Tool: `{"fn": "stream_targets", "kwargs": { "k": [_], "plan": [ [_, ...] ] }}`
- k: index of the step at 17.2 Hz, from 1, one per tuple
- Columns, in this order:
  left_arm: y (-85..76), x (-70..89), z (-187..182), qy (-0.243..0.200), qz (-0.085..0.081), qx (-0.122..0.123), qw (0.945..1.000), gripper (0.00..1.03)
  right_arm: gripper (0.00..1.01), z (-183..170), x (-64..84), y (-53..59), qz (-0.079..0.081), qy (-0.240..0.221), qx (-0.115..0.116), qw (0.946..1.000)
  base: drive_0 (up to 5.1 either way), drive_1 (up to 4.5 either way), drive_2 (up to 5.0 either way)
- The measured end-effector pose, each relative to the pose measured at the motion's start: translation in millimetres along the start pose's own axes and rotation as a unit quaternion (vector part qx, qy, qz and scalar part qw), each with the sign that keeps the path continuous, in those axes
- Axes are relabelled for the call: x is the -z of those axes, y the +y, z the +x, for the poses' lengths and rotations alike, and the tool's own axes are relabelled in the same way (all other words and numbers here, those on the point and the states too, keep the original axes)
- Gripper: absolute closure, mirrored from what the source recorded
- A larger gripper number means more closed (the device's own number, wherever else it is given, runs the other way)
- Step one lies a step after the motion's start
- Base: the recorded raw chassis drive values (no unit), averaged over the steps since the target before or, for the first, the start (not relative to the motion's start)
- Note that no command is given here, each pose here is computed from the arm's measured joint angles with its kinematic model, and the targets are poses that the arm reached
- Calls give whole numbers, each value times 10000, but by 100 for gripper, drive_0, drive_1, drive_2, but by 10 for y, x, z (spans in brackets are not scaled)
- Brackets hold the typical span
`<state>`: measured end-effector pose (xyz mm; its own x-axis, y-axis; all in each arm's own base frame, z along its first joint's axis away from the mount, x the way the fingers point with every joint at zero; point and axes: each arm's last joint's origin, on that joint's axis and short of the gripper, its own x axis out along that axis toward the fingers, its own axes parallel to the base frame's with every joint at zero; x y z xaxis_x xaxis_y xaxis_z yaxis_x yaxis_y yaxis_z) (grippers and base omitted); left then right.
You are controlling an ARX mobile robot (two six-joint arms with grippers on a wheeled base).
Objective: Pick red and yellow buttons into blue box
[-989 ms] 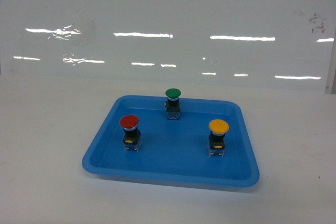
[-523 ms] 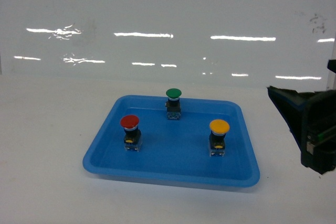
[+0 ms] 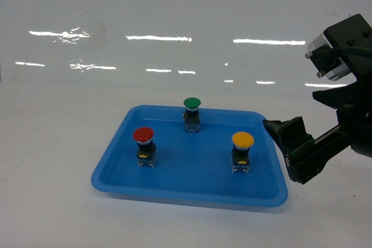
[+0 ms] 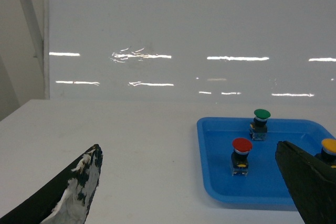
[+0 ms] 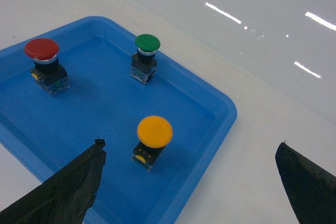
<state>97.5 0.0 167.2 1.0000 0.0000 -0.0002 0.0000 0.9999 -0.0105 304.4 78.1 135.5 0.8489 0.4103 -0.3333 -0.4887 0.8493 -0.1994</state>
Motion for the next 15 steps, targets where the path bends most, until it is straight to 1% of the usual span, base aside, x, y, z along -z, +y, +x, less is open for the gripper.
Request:
{"fn": "stream_targets", "kwargs": {
  "k": [1, 3, 6, 8, 9, 10, 11, 12, 13, 14, 15],
  "plan": [
    [0, 0, 0, 0, 0, 0, 10000, 5, 3, 1, -13, 6, -66, -35, 23, 10000, 0, 0, 0],
    [0, 0, 0, 0, 0, 0, 10000, 5, 3, 1, -14, 4, -118, -30, 32, 9999, 0, 0, 0],
    [0, 0, 0, 0, 0, 0, 10000, 5, 3, 5, -13, -7, -120, -84, 0, 9999, 0, 0, 0],
    [0, 0, 0, -2, 0, -2, 10000, 5, 3, 174, 63, -146, -49, -38, 52, 10000, 0, 0, 0],
    [0, 0, 0, -2, 0, -2, 10000, 5, 3, 272, 106, -168, -2, 84, -26, 10000, 0, 0, 0],
    [0, 0, 0, 2, 0, 0, 10000, 5, 3, 382, 144, -166, -11, 175, -117, 9998, 0, 0, 0],
    [0, 0, 0, 0, 0, 0, 10000, 5, 3, 479, 144, -146, 0, 245, -271, 9993, 0, 0, 0],
    [0, 0, 0, -2, 0, 0, 10000, 5, 3, 566, 107, -114, -71, 184, -351, 9992, 0, 0, 0],
    [0, 0, 0, 2, 0, 0, 10000, 5, 3, 635, 50, -82, -96, 152, -505, 9986, 0, 0, 0],
    [0, 0, 0, 2, 0, 0, 10000, 5, 3, 682, 17, -46, -133, 109, -559, 9983, 0, 0, 0],
    [0, 0, 0, 0, 0, 0, 10000, 5, 3, 728, 10, -19, -143, 160, -641, 9977, 0, 0, 0]
  ]
}}
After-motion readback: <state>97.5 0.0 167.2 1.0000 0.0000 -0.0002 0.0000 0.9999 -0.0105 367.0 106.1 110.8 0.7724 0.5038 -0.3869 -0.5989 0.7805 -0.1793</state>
